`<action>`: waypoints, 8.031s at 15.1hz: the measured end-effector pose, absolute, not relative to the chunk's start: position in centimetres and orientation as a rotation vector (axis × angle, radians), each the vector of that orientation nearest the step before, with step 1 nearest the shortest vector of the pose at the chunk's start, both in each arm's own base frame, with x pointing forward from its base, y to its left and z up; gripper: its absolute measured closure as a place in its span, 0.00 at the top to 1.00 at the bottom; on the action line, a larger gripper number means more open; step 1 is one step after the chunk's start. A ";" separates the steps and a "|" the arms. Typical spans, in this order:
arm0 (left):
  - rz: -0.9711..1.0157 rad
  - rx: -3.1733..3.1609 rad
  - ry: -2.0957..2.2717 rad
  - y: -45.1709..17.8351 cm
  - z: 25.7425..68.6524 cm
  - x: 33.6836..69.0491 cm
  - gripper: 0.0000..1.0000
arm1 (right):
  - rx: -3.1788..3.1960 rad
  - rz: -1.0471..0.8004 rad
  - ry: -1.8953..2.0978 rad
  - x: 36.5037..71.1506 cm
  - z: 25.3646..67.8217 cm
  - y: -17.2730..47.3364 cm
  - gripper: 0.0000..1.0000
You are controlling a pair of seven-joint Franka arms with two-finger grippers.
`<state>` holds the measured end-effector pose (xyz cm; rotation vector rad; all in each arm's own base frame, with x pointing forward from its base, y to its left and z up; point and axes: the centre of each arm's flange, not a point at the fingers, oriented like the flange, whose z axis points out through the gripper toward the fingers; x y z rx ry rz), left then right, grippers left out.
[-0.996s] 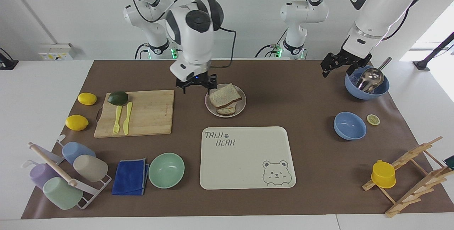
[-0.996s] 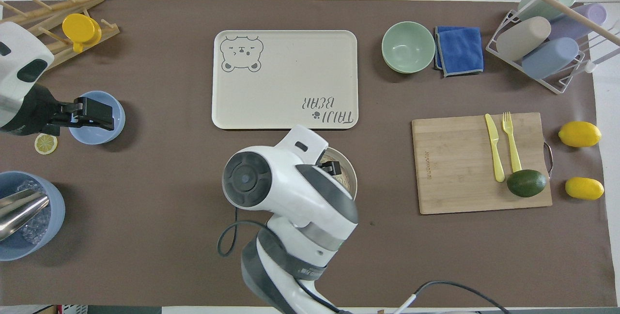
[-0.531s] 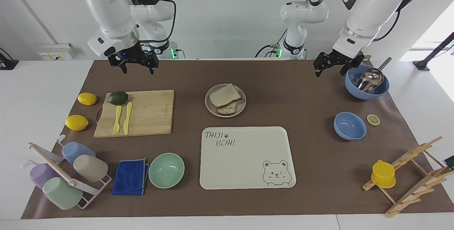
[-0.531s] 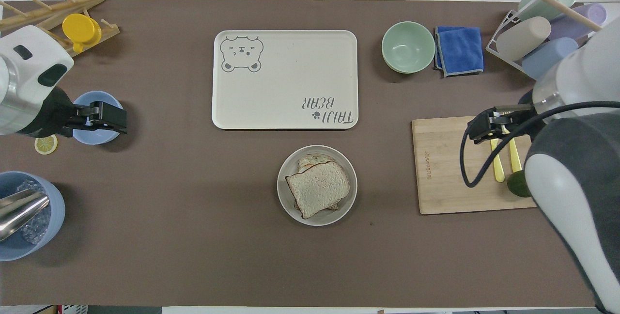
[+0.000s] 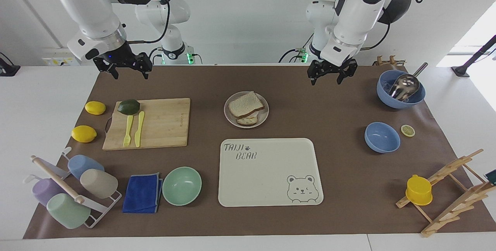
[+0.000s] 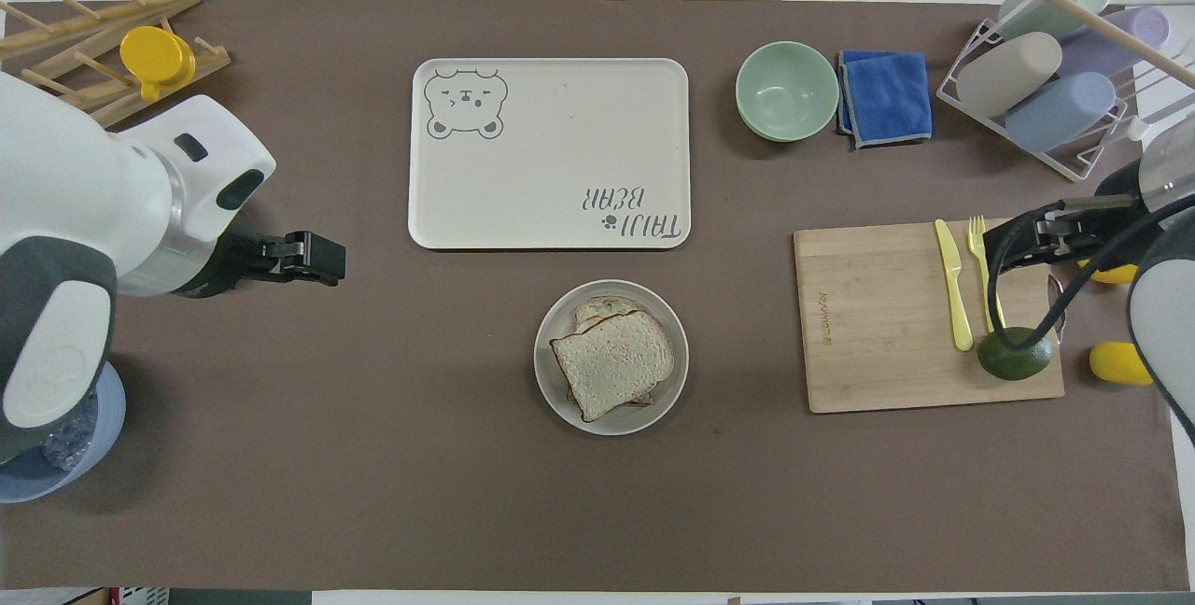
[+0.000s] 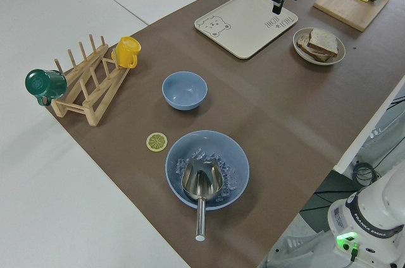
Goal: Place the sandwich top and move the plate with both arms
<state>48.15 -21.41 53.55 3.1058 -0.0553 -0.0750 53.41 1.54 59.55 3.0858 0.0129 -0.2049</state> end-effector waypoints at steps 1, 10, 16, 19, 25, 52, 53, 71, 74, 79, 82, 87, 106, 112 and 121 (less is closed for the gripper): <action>-0.086 3.090 -0.054 -22.0 52.6 47.7 1.00 | 3.086 -0.209 0.010 53.2 59.4 1.4 1.00; -0.117 2.990 0.135 -27.7 40.4 43.5 1.00 | 3.090 -0.169 -0.009 53.6 59.5 0.7 1.00; -0.141 2.927 0.210 -29.6 35.6 41.9 0.94 | 3.089 -0.189 0.017 53.9 59.5 0.6 1.00; -0.161 2.937 0.194 -30.7 33.8 41.1 0.92 | 3.089 -0.185 0.017 53.9 59.6 0.6 1.00; -0.184 2.922 0.208 -32.0 31.7 40.7 0.77 | 3.092 -0.182 0.057 53.6 60.1 0.2 1.00; -0.195 2.891 0.220 -33.8 30.7 39.9 0.05 | 3.092 -0.208 0.059 53.4 60.0 -0.1 1.00; -0.195 2.889 0.224 -33.7 30.8 40.0 0.05 | 3.092 -0.207 0.059 53.4 60.1 -0.1 1.00; -0.171 2.763 0.318 -25.4 35.0 66.0 0.04 | 3.092 -0.207 0.059 53.3 60.1 -0.1 1.00; -0.143 2.767 0.274 -25.0 34.1 66.9 0.04 | 3.092 -0.207 0.059 53.3 60.1 -0.1 1.00; -0.126 2.780 0.232 -25.2 33.5 66.8 0.04 | 3.092 -0.207 0.059 53.3 60.1 -0.1 1.00; -0.123 2.784 0.219 -25.1 33.1 66.7 0.04 | 3.092 -0.207 0.059 53.3 60.1 -0.1 1.00; -0.104 2.787 0.219 -25.0 31.8 66.3 0.04 | 3.092 -0.207 0.059 53.3 60.1 -0.1 1.00; 0.162 2.988 0.183 -12.3 53.4 65.3 1.00 | 3.092 -0.207 0.059 53.3 60.1 -0.1 1.00; 0.046 3.028 0.193 -9.6 60.2 59.5 1.00 | 3.092 -0.207 0.059 53.3 60.1 -0.1 1.00; -0.124 3.128 0.136 -8.8 58.1 53.2 1.00 | 3.092 -0.207 0.059 53.3 60.1 -0.1 1.00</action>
